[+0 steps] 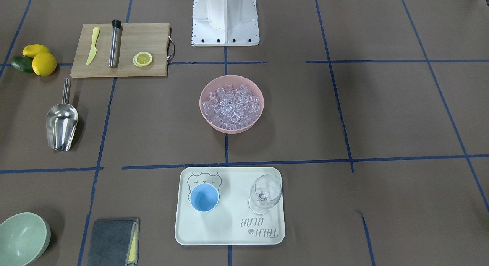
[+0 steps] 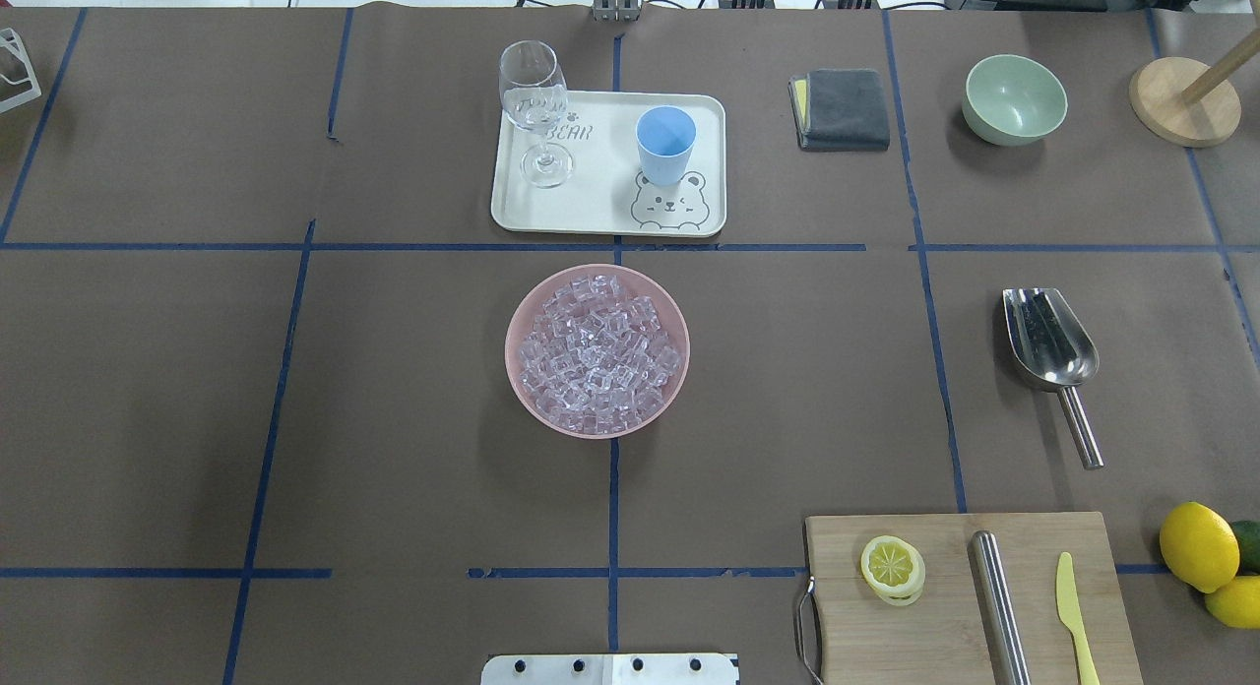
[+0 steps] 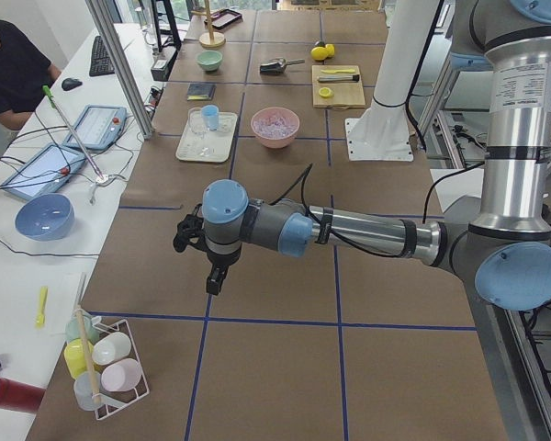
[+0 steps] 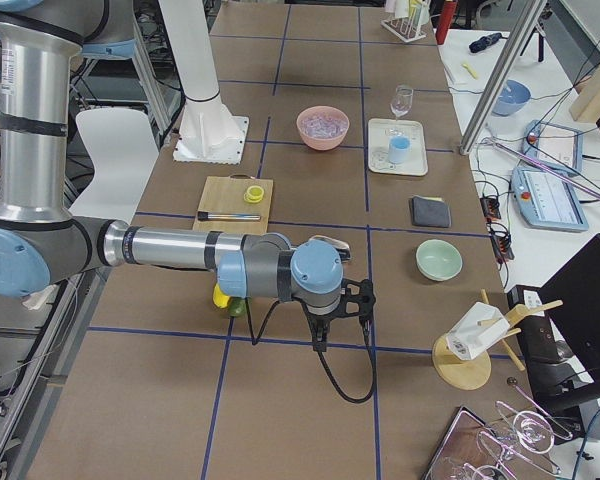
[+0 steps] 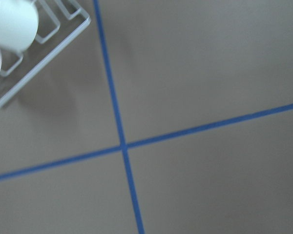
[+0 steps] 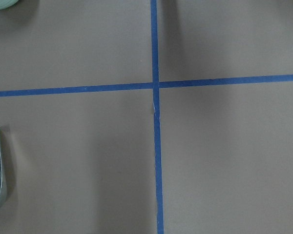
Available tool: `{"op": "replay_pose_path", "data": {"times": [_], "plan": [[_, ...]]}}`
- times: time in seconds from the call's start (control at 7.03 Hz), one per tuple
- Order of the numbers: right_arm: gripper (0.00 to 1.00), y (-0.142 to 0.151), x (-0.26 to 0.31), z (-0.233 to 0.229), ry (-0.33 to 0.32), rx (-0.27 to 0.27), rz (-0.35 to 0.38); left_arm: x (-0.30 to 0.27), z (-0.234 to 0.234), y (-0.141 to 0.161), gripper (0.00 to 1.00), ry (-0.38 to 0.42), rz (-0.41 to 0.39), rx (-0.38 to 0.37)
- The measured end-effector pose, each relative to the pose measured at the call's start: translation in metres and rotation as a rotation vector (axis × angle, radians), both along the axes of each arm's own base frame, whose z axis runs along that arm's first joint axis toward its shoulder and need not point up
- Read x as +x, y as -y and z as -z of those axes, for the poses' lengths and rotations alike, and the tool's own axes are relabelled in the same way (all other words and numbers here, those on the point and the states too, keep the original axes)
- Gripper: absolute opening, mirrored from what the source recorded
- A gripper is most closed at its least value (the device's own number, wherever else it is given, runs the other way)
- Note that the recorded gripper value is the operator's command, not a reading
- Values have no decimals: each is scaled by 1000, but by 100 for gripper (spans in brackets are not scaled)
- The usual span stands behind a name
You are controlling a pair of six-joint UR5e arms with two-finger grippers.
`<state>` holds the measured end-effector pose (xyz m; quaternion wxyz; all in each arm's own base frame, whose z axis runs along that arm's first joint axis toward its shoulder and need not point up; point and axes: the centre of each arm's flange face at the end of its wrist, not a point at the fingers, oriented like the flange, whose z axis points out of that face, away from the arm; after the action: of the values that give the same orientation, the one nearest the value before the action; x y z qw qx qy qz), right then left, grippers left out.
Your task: Put ice in cup with scoop
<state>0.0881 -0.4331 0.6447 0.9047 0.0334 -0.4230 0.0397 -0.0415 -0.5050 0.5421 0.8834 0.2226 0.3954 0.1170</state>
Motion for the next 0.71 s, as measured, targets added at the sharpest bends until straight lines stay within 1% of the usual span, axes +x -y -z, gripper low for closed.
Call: {"op": "replay_pose_path", "data": {"times": [0.14,0.28,0.43,0.57,0.71], "plan": [[100,0,0,0,0,1,0,2,17,0,100,-18,2,130],[100,0,0,1,0,4,-1,11,35,2,100,-47,10,229],[100,7,1,9,-3,19,-1,32,51,3,99,-81,-5,283],[100,19,1,19,-6,38,1,58,56,4,100,-101,-44,306],[100,26,1,19,-2,38,2,87,60,4,100,-111,-95,321]]}}
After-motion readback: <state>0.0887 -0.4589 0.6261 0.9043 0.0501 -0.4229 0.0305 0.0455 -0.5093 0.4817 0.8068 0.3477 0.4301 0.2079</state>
